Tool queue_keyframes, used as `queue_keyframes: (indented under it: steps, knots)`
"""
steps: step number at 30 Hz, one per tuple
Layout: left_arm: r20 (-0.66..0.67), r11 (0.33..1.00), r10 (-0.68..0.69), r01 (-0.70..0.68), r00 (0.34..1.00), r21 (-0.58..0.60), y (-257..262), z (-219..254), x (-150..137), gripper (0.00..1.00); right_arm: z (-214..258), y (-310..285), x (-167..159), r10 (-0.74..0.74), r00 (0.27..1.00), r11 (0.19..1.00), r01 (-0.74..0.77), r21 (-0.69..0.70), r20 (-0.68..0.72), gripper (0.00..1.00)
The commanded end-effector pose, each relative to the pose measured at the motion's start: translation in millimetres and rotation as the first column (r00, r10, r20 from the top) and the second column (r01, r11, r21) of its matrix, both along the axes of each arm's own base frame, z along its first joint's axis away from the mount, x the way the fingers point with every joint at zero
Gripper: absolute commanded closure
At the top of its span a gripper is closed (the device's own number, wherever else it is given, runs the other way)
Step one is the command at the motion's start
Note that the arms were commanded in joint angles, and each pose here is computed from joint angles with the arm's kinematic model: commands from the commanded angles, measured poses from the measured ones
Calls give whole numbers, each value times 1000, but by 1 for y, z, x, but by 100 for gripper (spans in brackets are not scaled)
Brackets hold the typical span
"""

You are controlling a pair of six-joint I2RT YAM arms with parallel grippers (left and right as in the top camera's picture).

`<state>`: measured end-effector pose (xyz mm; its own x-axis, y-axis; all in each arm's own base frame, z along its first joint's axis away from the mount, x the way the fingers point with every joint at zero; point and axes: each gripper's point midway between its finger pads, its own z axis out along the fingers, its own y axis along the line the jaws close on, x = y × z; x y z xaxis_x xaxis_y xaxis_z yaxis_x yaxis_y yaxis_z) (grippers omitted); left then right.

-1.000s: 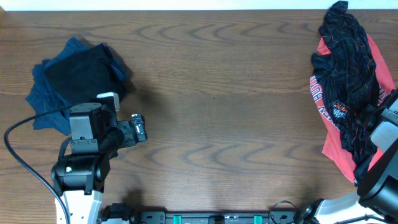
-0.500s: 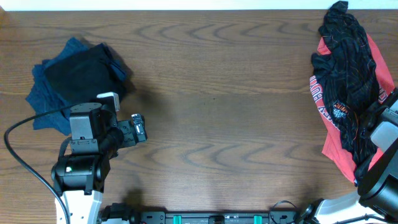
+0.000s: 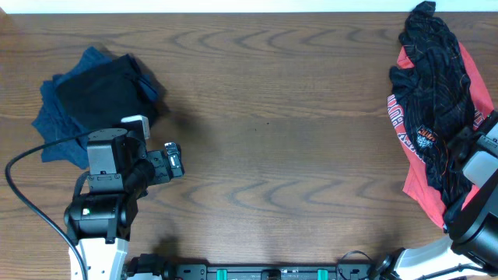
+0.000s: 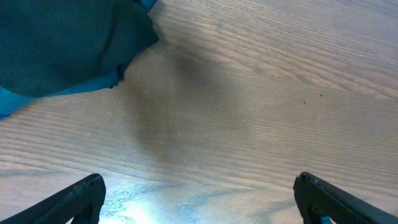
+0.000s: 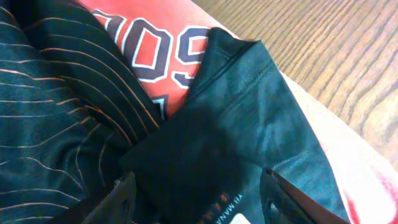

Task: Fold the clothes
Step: 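Reach the right gripper into the black jersey on the red shirt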

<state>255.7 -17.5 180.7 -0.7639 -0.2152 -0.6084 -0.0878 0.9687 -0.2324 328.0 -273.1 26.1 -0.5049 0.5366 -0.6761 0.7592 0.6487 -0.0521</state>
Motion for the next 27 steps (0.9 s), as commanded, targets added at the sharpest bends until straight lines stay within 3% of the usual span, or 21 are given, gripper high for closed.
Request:
queue_keyframes:
  steps: [1, 19, 24, 27]
  knots:
    - [15, 1000, 1, -1, 1000, -7, -1, 8, 3, 2, 2, -5, 3, -15, 1000, 1000, 15, 9, 23, 39]
    - [16, 1000, 1, -1, 1000, -7, -1, 8, 3, 2, -3, -16, -23, -119, 991, 993, 118, -32, -63, 44]
    - [16, 1000, 1, -1, 1000, -7, -1, 8, 3, 2, -6, -18, -29, -137, 988, 991, 136, -22, -73, 54]
    - [16, 1000, 1, -1, 1000, -7, -1, 8, 3, 2, -8, -19, -33, -168, 984, 986, 168, -4, -63, 53]
